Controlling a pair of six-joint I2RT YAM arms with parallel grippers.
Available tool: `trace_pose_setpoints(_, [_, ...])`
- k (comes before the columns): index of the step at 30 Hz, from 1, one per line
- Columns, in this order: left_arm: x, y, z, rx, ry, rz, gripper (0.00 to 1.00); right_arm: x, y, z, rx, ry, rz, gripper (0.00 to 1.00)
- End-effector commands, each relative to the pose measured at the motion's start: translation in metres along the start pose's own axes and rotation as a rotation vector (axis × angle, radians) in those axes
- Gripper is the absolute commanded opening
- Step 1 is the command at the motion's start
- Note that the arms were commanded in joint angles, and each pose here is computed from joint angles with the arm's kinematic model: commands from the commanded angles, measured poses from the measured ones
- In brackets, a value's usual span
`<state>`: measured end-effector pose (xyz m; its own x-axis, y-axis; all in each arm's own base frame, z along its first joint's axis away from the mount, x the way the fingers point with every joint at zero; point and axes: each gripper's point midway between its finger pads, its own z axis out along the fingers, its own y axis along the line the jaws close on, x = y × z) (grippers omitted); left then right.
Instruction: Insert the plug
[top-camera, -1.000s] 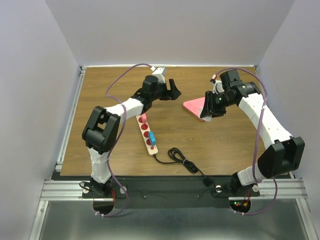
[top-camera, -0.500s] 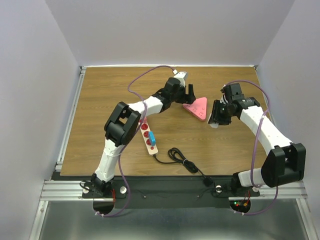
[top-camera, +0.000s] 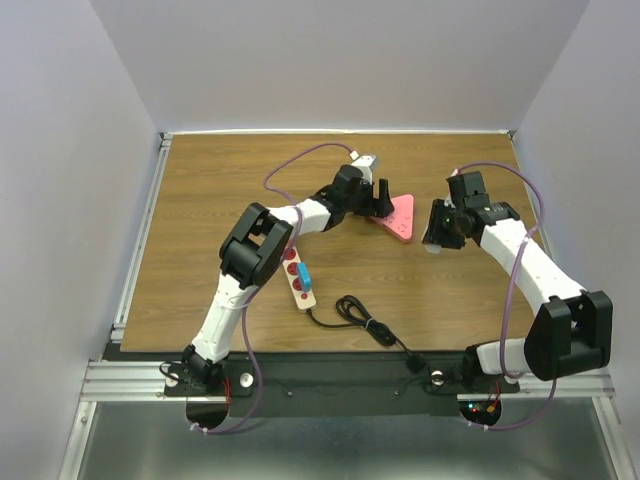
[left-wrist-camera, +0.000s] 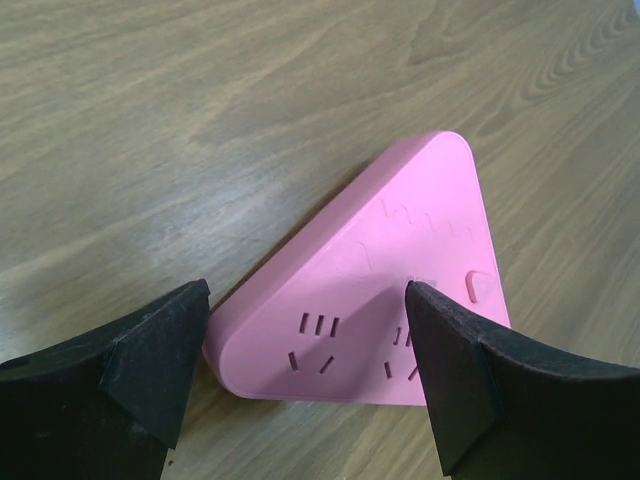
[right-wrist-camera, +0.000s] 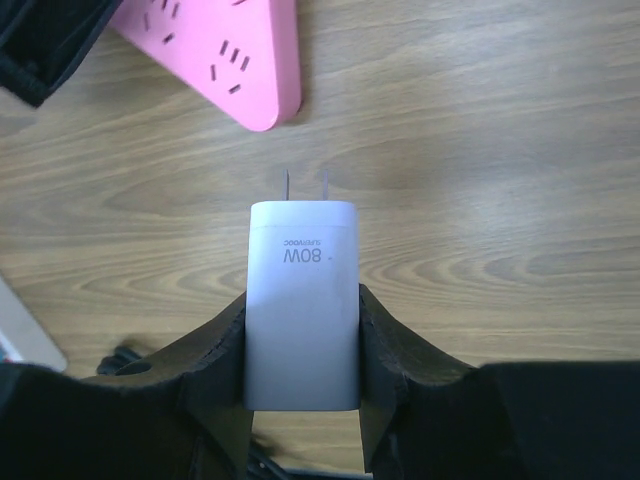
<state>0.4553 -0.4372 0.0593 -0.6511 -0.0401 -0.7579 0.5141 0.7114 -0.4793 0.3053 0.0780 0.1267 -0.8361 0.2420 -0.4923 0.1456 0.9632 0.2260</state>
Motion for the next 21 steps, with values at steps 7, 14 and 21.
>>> trace_pose_setpoints(7, [0.019,-0.036,-0.036,0.117,-0.001,-0.028,0.89,-0.037,-0.028,0.018,0.14,-0.152,0.028,0.0])
trace_pose_setpoints(14, [0.053,-0.048,-0.059,0.153,0.037,-0.059,0.87,-0.064,-0.034,0.036,0.185,-0.176,0.011,0.0])
trace_pose_setpoints(21, [0.069,-0.069,-0.072,0.198,0.052,-0.052,0.82,-0.091,-0.036,0.057,0.228,-0.202,-0.003,0.0])
